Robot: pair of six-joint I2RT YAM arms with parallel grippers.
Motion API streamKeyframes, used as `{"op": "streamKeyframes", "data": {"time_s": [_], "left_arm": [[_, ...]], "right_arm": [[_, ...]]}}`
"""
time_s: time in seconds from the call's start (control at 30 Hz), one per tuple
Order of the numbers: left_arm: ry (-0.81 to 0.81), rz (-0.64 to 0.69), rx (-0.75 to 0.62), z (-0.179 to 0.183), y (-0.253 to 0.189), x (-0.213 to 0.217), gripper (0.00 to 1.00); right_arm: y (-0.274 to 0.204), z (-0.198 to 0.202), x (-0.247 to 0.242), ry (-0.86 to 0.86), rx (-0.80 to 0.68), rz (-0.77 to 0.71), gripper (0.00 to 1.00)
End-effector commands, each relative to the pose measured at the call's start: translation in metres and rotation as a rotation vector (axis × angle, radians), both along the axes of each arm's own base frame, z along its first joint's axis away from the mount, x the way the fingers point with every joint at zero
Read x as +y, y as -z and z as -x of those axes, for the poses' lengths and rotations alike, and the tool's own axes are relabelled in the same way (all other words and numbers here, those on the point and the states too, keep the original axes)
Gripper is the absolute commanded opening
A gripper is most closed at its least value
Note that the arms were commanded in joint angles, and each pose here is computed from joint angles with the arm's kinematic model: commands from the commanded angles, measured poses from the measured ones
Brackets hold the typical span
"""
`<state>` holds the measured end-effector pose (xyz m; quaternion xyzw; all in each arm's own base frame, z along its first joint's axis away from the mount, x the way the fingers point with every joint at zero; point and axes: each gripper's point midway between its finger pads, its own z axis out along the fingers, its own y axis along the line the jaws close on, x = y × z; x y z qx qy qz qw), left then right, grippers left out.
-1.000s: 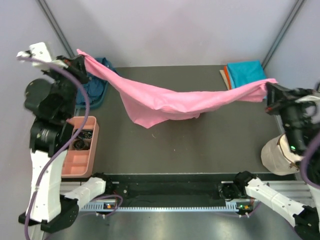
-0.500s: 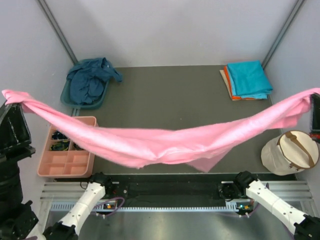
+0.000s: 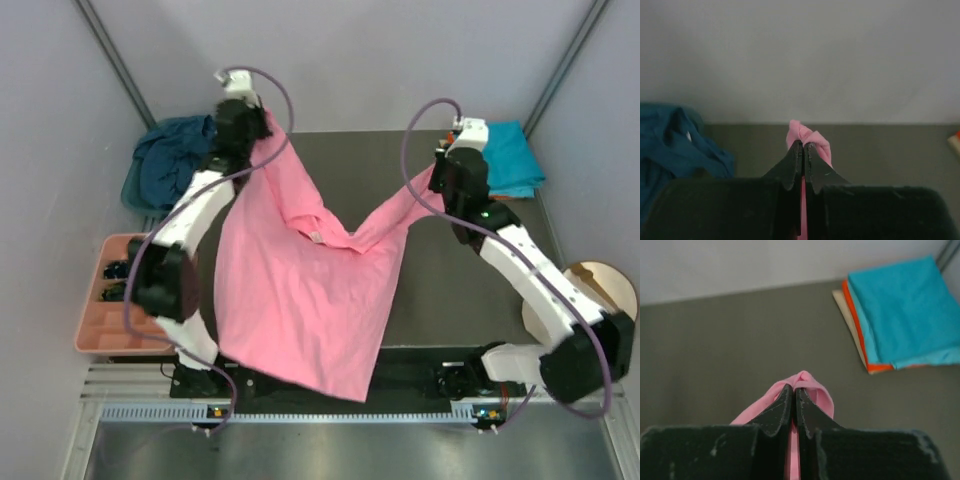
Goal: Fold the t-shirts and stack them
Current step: Flatten out the tshirt
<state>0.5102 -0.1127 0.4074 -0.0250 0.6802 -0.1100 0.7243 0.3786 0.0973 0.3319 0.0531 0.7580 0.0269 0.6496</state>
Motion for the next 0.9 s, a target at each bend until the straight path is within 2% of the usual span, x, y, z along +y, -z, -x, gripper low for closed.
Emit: {"op": "streamKeyframes", "data": {"time_s": [0.0, 0.07, 0.17, 0.2, 0.23, 0.27, 0.43, 0.63, 0.87], "left_arm": [[-0.06, -0.089, 0.161, -0.083, 0.113, -0.007, 0.0], [-0.047, -0.097, 0.228, -0.12, 0.164, -0.02, 0.0], [-0.04, -0.111, 0.283, -0.159, 0.203, -0.033, 0.0], [-0.037, -0.128, 0.291, -0.167, 0.21, -0.035, 0.0], [-0.038, -0.121, 0.249, -0.176, 0.192, -0.039, 0.0], [-0.046, -0.132, 0.275, -0.184, 0.215, -0.037, 0.0], [-0.069, -0.144, 0.251, -0.197, 0.227, -0.032, 0.0], [-0.098, -0.13, 0.259, -0.199, 0.237, -0.023, 0.0], [-0.139, -0.141, 0.265, -0.201, 0.246, -0.013, 0.0]], "right_arm": [[0.036, -0.047, -0.013, 0.118, 0.031, -0.072, 0.0], [0.057, -0.063, -0.013, 0.145, 0.072, -0.057, 0.0], [0.066, -0.075, -0.014, 0.155, 0.084, -0.068, 0.0], [0.074, -0.079, -0.013, 0.156, 0.103, -0.059, 0.0], [0.074, -0.082, -0.013, 0.159, 0.106, -0.057, 0.0], [0.077, -0.083, -0.015, 0.168, 0.111, -0.046, 0.0], [0.092, -0.094, -0.034, 0.241, 0.132, -0.032, 0.0], [0.103, -0.113, -0.062, 0.371, 0.156, -0.026, 0.0], [0.114, -0.117, -0.087, 0.506, 0.178, -0.008, 0.0]]}}
